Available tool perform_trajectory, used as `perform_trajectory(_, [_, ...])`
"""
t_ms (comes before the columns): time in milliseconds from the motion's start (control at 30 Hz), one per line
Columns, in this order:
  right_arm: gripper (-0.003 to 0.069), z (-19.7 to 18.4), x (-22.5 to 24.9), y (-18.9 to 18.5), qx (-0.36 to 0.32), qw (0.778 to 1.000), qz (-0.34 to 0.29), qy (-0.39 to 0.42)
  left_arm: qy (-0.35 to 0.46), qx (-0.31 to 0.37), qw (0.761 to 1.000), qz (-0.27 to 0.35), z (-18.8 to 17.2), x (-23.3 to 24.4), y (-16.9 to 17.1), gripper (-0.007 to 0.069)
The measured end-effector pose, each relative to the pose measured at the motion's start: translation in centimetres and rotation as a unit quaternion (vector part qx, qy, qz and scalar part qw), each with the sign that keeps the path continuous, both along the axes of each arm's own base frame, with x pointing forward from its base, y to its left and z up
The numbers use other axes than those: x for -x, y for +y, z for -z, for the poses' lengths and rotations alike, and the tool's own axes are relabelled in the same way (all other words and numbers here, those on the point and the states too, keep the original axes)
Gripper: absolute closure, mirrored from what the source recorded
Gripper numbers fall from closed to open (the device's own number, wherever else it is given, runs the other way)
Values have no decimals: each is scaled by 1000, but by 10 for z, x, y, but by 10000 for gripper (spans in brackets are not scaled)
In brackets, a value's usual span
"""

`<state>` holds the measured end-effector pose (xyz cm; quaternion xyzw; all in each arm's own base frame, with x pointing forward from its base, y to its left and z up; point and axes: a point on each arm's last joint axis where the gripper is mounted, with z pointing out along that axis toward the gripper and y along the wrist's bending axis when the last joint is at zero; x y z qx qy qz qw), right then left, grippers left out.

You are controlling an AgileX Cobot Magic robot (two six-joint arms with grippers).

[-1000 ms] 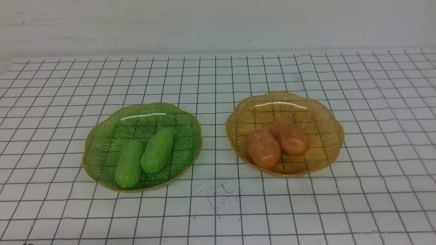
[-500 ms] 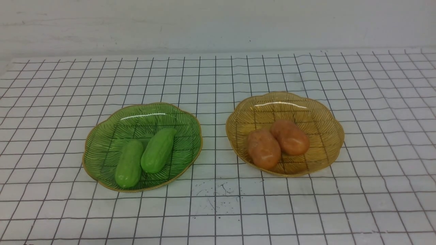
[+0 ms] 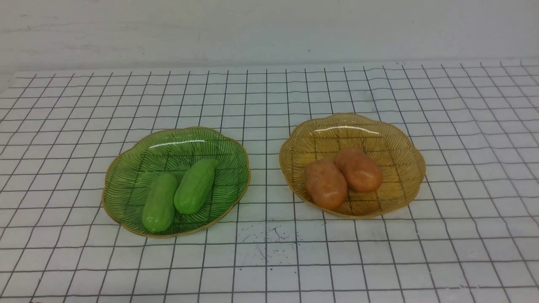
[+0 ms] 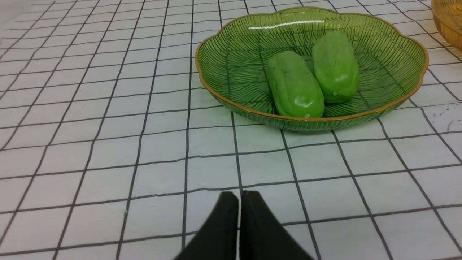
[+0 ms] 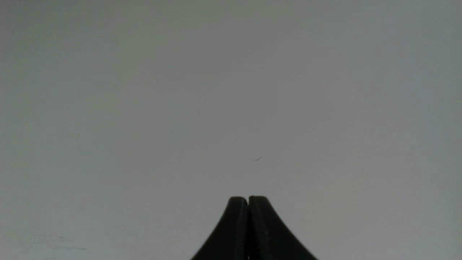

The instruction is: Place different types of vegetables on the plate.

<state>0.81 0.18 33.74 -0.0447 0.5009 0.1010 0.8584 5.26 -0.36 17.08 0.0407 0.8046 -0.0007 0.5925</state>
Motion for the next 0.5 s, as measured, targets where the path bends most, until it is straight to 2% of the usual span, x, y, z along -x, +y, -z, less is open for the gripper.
perform_trajectory(133, [674,18,-10,2,25,999,16,40,0,0,1000,0,0,0,0,633])
perform_trajectory(267, [674,60,-29,1,44,988,73,126,0,0,1000,0,0,0,0,633])
perform_trajectory(367, [674,100,-41,-3,49,972,118,198,0,0,1000,0,0,0,0,633])
perform_trajectory(400, [674,125,-46,-6,48,959,143,240,0,0,1000,0,0,0,0,633])
perform_trajectory(500, [674,147,-47,-9,45,939,162,301,0,0,1000,0,0,0,0,633])
